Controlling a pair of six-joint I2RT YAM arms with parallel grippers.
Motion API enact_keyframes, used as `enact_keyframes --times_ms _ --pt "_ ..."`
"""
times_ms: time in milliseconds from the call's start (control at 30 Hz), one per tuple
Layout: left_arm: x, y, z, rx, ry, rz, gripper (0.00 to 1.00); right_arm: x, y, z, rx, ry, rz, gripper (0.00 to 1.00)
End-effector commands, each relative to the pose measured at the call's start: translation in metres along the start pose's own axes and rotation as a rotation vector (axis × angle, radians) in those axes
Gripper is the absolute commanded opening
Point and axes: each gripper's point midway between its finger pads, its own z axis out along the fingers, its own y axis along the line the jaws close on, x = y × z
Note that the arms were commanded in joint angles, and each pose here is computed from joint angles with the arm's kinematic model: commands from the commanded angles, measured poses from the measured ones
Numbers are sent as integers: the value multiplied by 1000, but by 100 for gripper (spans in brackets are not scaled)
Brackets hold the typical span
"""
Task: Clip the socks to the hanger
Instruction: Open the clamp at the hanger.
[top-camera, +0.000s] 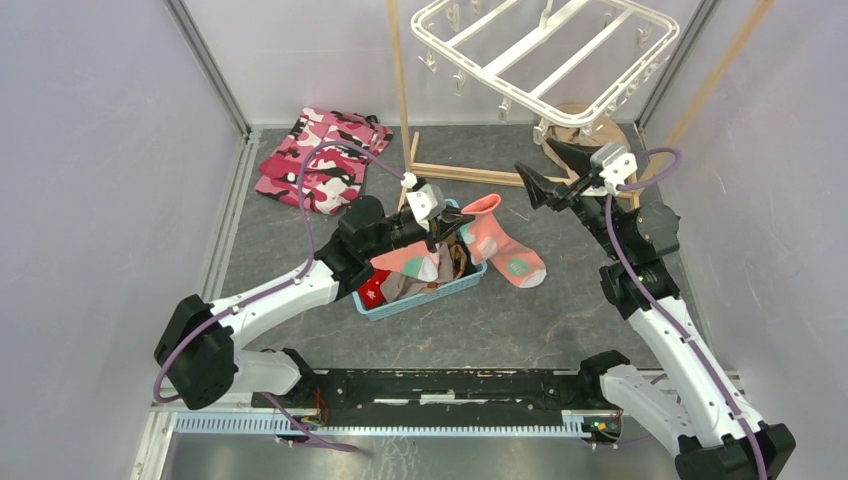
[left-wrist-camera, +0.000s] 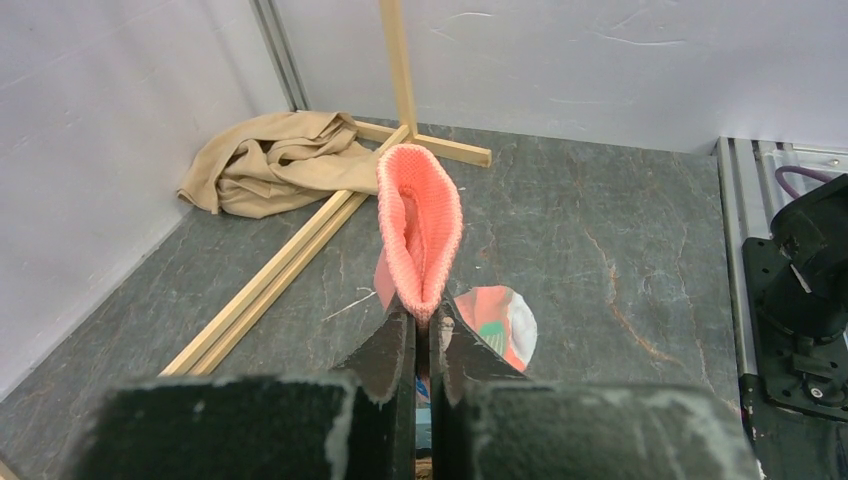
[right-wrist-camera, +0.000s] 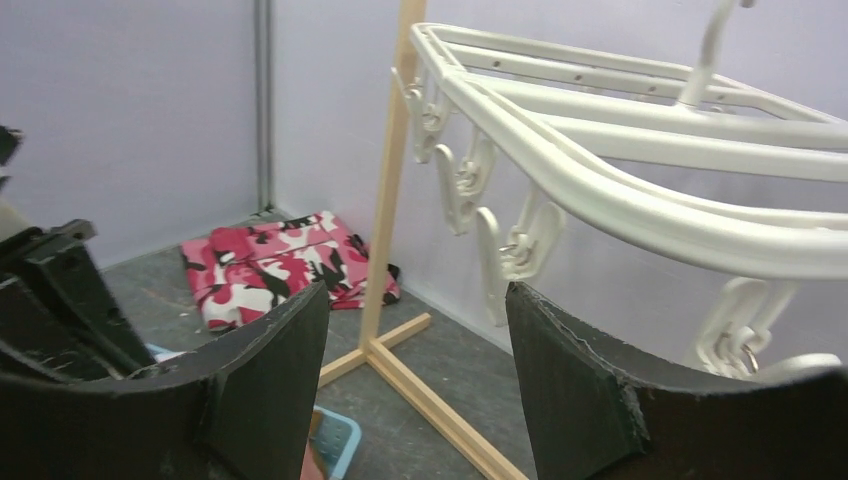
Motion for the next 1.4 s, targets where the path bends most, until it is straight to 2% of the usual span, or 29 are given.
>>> enact_keyframes --times_ms 0,200,1367 --pt "-26 3 -2 -7 -77 42 2 -8 -22 2 117 -25 -62 72" --pt "-25 3 2 3 -75 40 2 -1 -27 0 139 -4 -106 72" --pt "-24 11 15 29 -88 38 2 -38 -41 39 149 -160 -104 71"
